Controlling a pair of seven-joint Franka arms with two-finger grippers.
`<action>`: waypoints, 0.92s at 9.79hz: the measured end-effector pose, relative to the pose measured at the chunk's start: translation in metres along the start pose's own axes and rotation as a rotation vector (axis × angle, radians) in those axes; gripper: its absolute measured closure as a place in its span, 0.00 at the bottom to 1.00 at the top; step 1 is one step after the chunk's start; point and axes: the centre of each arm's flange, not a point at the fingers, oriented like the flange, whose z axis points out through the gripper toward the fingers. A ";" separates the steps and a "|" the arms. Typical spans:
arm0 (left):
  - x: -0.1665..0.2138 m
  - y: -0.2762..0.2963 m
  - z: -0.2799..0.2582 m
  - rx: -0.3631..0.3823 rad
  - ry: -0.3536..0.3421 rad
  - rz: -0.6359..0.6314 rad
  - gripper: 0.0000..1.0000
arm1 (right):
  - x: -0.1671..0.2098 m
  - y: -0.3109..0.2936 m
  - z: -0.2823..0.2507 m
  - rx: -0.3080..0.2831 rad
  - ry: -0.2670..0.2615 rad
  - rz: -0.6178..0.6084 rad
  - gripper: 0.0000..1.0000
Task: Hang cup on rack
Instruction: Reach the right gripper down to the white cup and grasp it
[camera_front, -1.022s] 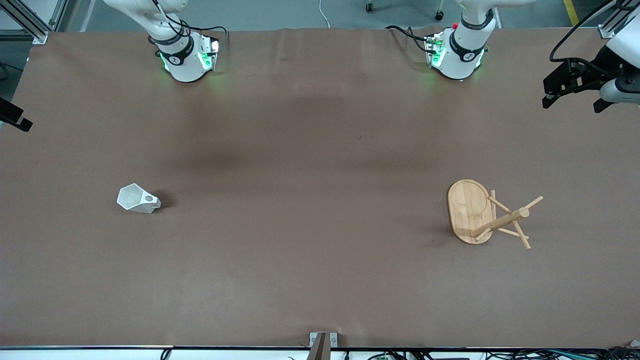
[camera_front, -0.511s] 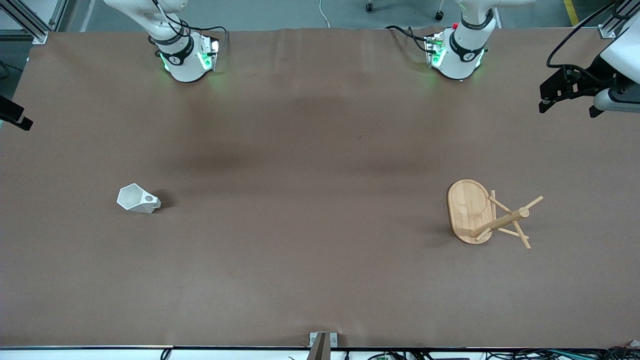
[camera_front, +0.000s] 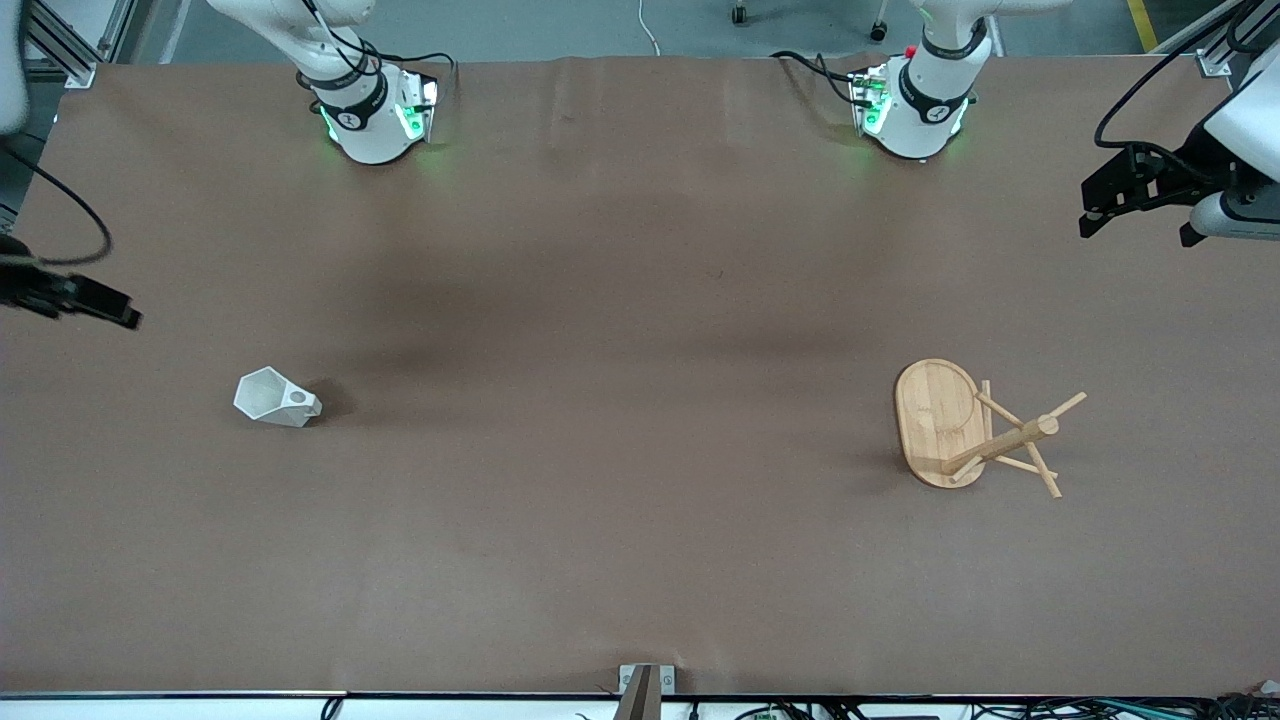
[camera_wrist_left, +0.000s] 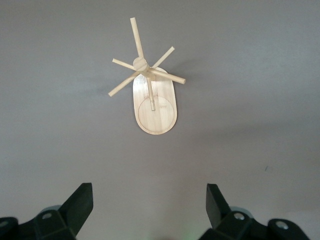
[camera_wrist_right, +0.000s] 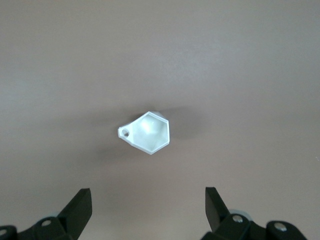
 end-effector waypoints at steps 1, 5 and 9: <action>0.001 0.001 0.001 0.000 -0.001 0.002 0.00 | 0.006 0.009 0.046 -0.001 0.004 -0.012 0.00; 0.007 0.003 0.011 -0.010 -0.019 0.006 0.00 | -0.002 0.021 0.188 -0.014 0.071 -0.069 0.00; 0.013 0.004 0.022 -0.014 -0.040 0.008 0.00 | -0.004 0.018 0.244 -0.018 0.084 -0.078 0.11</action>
